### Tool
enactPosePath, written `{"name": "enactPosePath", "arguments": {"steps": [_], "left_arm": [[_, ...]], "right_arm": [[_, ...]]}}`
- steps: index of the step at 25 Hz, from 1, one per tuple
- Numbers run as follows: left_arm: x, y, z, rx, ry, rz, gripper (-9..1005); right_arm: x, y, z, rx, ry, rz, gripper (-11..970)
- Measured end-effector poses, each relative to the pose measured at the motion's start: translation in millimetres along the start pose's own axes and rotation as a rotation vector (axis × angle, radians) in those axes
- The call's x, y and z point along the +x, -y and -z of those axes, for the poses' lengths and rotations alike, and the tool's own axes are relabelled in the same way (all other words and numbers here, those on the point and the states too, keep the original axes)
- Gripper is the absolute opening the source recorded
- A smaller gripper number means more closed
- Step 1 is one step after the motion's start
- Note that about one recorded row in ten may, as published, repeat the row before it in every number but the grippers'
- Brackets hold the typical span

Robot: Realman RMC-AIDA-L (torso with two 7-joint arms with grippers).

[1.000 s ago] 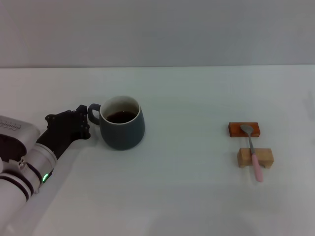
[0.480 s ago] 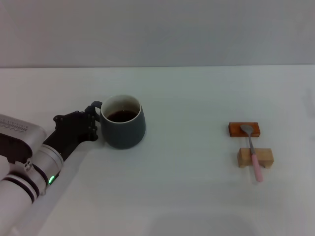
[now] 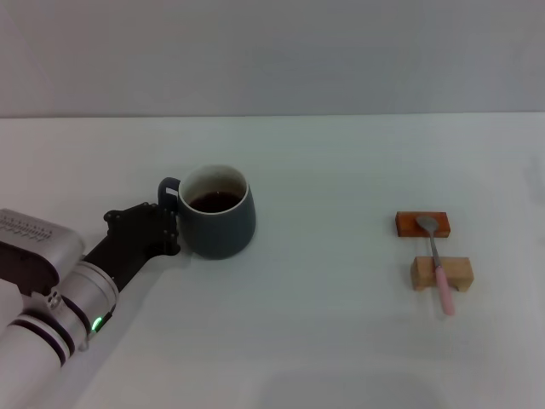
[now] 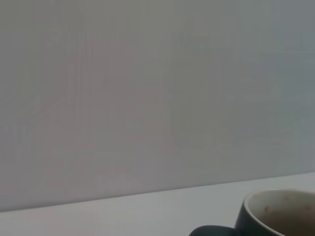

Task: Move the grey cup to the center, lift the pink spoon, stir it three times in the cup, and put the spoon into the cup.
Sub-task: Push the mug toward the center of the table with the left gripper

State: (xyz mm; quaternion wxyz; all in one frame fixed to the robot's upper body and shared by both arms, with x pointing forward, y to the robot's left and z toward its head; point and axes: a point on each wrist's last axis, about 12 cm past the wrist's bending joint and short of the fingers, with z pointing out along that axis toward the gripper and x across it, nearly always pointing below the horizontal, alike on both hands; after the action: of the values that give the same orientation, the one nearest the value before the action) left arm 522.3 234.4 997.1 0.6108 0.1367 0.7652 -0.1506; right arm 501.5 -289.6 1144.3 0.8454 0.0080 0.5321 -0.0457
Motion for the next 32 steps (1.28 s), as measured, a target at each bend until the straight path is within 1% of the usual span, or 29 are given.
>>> {"name": "enactPosePath", "arguments": {"steps": [10,11,13,14,15,16,19,24,28,29,30,32], "left_arm": [[3,10.5,7,0.047,0.024,0.002,-2],[3,13.8,9,0.056,0.028,0.009,-2],[3,15.3,10,0.06,0.03,0.012,-2],[4,19.4,12,0.07,0.032,0.02,-2],[4,19.4,12,0.07,0.032,0.02,-2],[5,23.1,13,0.081,0.034,0.026,-2],[7,26.8,16,0.089,0.032,0.038,-2],[11,29.2,21,0.091,0.026,0.064,-2],[12,25.9,24,0.075,0.025,0.071,-2],[14,21.4,26,0.055,0.023,0.075,-2],[14,21.4,26,0.055,0.023,0.075,-2],[15,11.8,29,0.012,0.021,0.076,-2]], "right_arm": [[0,-1.4,1,-0.009,-0.002,0.003,762],[0,-1.5,1,-0.01,-0.002,0.003,762],[0,-1.8,1,-0.011,-0.001,0.002,762],[0,-2.1,1,-0.011,0.0,0.002,761],[0,-2.1,1,-0.011,0.0,0.002,761],[0,-2.3,0,-0.012,0.001,0.001,761],[0,-2.6,0,-0.013,0.002,0.001,761],[0,-3.6,0,-0.016,0.002,-0.001,761],[0,-3.5,1,-0.016,0.0,0.0,761],[0,-3.2,1,-0.015,-0.002,0.0,761],[0,-3.2,1,-0.015,-0.002,0.0,761],[1,-3.4,2,-0.016,-0.005,0.0,762]]}}
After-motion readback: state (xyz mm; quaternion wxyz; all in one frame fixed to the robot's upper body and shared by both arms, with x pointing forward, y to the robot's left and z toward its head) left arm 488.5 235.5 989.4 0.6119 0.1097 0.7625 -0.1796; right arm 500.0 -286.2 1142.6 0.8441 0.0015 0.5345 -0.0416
